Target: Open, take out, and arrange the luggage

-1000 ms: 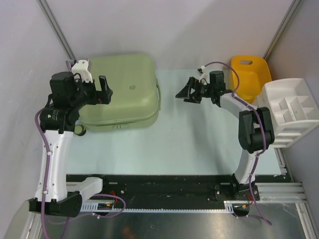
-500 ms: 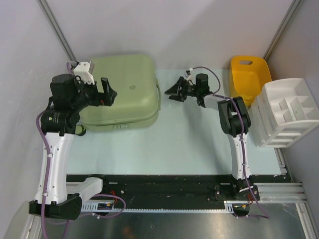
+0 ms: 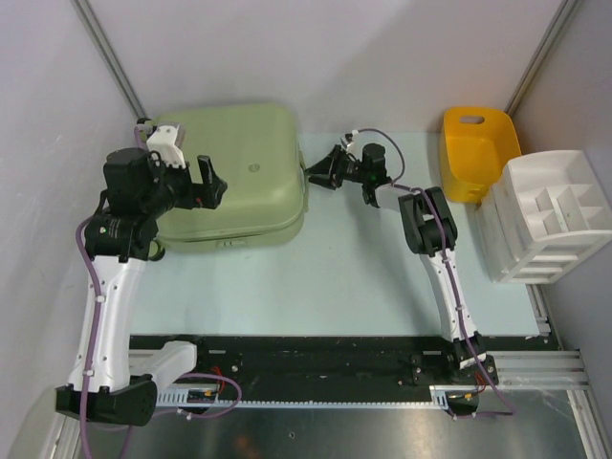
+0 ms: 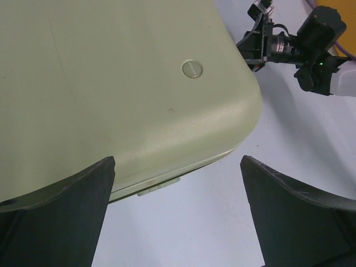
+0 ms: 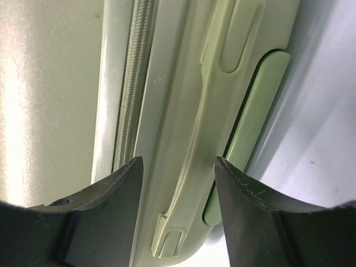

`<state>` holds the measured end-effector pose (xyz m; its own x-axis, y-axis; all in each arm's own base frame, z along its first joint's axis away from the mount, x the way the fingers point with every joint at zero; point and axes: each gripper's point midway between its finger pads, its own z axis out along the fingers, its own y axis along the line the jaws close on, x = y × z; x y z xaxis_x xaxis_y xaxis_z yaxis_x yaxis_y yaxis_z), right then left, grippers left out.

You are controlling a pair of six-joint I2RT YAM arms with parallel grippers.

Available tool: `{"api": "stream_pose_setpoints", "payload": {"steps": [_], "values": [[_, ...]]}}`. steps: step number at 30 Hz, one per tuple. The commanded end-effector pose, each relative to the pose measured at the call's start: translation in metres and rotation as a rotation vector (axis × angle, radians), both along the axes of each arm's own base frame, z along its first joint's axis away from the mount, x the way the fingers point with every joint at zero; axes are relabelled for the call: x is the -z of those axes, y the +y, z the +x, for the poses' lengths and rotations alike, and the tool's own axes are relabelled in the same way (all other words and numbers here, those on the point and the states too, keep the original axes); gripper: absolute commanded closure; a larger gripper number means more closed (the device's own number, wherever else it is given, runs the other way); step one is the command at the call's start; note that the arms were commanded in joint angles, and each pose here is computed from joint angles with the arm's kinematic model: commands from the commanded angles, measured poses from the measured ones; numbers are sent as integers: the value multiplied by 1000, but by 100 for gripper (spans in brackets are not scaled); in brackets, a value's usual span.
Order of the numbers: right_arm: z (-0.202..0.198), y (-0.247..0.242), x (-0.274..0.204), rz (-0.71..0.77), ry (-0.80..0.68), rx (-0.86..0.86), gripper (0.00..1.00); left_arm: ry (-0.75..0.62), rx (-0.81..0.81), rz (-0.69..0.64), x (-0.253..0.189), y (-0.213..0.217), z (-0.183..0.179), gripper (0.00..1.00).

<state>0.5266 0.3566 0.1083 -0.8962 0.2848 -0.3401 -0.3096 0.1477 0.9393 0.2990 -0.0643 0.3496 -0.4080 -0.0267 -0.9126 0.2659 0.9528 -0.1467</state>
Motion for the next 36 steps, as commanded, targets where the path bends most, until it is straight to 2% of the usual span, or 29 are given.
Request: {"api": "stream_pose_setpoints", "payload": {"steps": [1, 10, 13, 14, 16, 17, 19, 20, 21, 23, 27, 31, 33, 35, 36], "values": [[3, 15, -14, 86, -23, -20, 42, -46, 12, -8, -11, -2, 3, 0], [-7, 27, -13, 191, 34, -42, 52, -32, 1, -2, -4, 0, 6, 0], [-8, 23, -19, 213, 24, -36, 77, -18, -32, -4, 1, 4, 7, 0], [-8, 16, -22, 219, 35, -26, 93, -11, -47, -4, 3, 7, 8, 0], [-11, 9, -27, 229, 30, -2, 100, 20, -47, -24, 15, 8, 5, 0], [-18, 0, -24, 225, 68, 22, 100, 31, -53, -33, 19, 9, 5, 0], [-19, -18, -34, 245, 39, 80, 100, 66, -59, -63, 31, 11, 1, 1], [-30, -25, -14, 221, 94, 101, 100, 71, -52, -73, 33, 9, 0, 0], [-34, -33, -34, 236, 56, 111, 100, 86, -79, -85, 38, 17, 0, 0], [-44, -44, -31, 236, 76, 145, 100, 97, -77, -130, 39, 16, -4, 0], [-81, -54, -27, 213, 98, 200, 100, 127, -133, -201, 45, 28, -7, 0], [-143, -51, -30, 158, 118, 126, 100, 120, -178, -255, 42, 38, -15, 0], [-158, -55, -27, 115, 130, 117, 80, 108, -215, -277, 40, 47, -20, 0], [-172, -64, -32, 50, 34, 89, 75, 111, -255, -307, 42, 53, -25, 0], [-178, -68, -20, -3, 68, 78, 66, 121, -298, -320, 48, 62, -27, 0]]}}
